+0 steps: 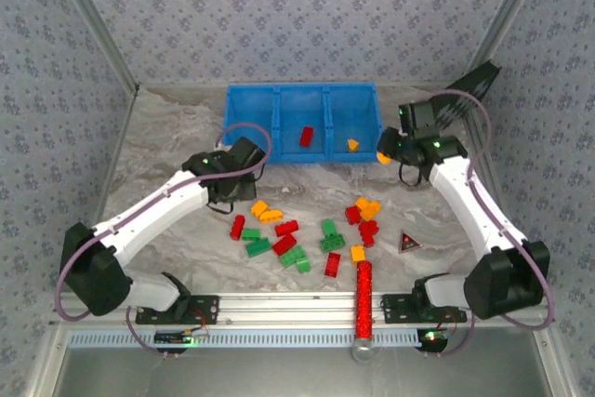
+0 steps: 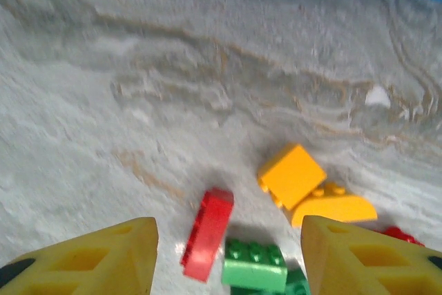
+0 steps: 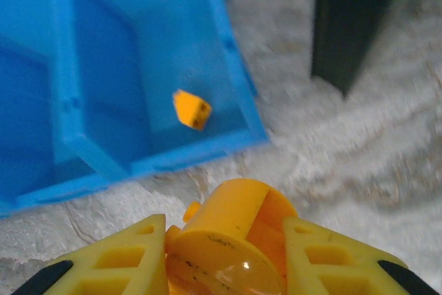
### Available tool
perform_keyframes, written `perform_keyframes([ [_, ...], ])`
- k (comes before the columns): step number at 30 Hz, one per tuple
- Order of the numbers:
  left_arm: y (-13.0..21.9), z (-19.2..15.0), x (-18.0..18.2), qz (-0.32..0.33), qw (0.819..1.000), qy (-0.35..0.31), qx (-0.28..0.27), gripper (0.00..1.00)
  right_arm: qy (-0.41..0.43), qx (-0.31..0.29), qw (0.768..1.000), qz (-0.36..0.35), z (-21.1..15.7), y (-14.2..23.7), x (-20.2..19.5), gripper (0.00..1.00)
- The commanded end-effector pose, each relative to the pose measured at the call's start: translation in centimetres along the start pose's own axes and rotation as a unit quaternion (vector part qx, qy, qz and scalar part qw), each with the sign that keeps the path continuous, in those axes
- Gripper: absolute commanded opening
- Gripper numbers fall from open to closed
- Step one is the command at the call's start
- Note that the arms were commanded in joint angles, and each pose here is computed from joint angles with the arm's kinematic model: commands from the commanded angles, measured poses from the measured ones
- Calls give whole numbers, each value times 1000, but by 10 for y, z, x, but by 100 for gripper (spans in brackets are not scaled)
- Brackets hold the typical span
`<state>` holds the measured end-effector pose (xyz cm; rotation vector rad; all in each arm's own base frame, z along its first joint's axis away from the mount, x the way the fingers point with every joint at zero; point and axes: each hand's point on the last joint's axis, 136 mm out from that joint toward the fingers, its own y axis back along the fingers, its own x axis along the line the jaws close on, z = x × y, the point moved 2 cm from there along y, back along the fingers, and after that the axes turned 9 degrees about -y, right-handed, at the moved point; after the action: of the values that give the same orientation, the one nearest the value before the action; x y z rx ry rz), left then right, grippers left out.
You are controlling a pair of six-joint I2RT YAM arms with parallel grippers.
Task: Sort the legos into containers by color
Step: Place the lego in the container.
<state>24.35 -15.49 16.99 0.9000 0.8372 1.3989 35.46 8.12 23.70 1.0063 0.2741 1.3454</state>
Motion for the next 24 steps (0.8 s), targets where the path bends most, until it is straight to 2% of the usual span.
perform_keyframes([
  [1, 3, -31, 1, -18, 996, 73, 47, 58, 96, -50, 994, 16, 33, 0, 36, 36],
  [5, -2, -54, 1, -31, 987, 144, 70, 57, 150, -59, 987, 25, 46, -18, 67, 36],
  [11, -3, -73, 1, -30, 976, 201, 77, 55, 193, -51, 980, 28, 52, -60, 92, 36],
  [18, -16, -99, 1, -26, 962, 257, 92, 55, 208, -29, 977, 24, 52, -114, 98, 36],
  [24, -20, -101, 2, -23, 954, 285, 86, 55, 222, -1, 975, 8, 42, -157, 94, 36],
])
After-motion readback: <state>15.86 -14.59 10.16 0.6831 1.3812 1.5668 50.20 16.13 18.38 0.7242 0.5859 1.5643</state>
